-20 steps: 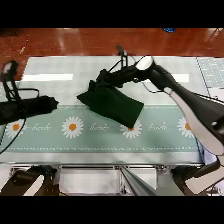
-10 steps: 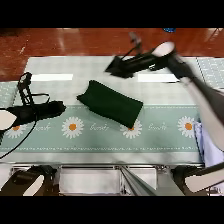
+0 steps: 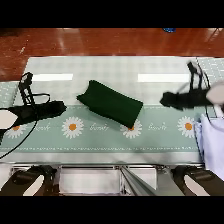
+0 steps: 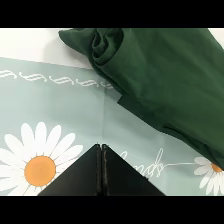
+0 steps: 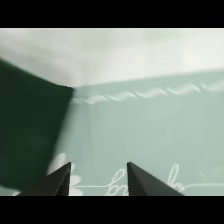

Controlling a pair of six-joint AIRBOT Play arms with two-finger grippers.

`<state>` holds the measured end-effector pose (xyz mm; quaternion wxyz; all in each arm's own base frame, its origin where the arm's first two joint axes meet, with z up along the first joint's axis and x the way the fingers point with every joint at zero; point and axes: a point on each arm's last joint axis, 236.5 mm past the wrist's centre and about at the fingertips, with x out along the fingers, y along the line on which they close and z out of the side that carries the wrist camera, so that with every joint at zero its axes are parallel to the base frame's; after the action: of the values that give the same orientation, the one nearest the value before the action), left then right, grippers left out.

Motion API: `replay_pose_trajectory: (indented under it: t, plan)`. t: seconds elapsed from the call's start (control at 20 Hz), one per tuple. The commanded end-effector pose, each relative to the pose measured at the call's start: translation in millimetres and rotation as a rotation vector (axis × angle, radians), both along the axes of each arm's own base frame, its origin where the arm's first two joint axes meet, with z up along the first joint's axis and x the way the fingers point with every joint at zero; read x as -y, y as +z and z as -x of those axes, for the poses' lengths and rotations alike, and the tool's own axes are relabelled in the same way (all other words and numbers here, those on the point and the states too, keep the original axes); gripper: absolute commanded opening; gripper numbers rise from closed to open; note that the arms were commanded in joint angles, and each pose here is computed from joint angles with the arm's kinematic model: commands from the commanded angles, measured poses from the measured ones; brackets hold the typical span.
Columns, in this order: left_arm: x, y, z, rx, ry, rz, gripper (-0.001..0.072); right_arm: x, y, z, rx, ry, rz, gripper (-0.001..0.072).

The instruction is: Fold the shirts.

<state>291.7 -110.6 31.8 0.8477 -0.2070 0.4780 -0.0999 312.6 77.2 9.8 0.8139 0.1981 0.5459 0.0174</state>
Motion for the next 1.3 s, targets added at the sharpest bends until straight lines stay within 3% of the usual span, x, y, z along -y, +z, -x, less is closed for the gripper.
replay_pose_trajectory:
  t: [0.0, 0.4, 0.75, 0.8, 0.85, 0.9, 0.95, 1.1, 1.25]
  plan:
    - [0.9, -1.4, 2.1, -0.011, -0.003, 0.003, 0.0019, -1.5, -48.3, 20.0, 0.007, -0.214, -0.179, 0.0409]
    - [1.1, -2.0, 3.1, -0.016, -0.005, 0.003, 0.002, -92.7, -81.4, 5.9, -0.119, -0.089, -0.586, 0.0409]
    - [7.2, 1.5, 2.5, -0.016, 0.003, 0.042, 0.002, -148.4, -114.4, -9.6, -0.245, 0.053, -0.599, 0.0406]
    - [7.1, 1.7, 2.2, -0.015, 0.004, 0.042, 0.002, -155.9, -114.1, -12.7, -0.25, 0.074, -0.603, 0.0389]
    - [7.1, 1.9, 1.8, -0.013, 0.004, 0.042, 0.002, -163.5, -111.4, -16.7, -0.25, 0.102, -0.609, 0.0301]
    - [6.8, 2.4, 0.8, -0.009, 0.006, 0.042, 0.002, -170.8, -104.7, -21.8, -0.233, 0.142, -0.617, 0.013]
    - [6.6, 3.1, -0.2, -0.004, 0.008, 0.043, 0.002, -178.4, -91.4, -30.1, -0.188, 0.204, -0.62, 0.0024]
    - [6.4, 3.6, -1.3, 0.001, 0.01, 0.043, 0.002, -196.2, -31.7, -63.5, -0.075, 0.335, -0.645, 0.0023]
    - [6.1, 4.3, -2.6, 0.007, 0.013, 0.043, 0.002, -189.7, 36.6, -92.6, 0.033, 0.488, -0.466, 0.0023]
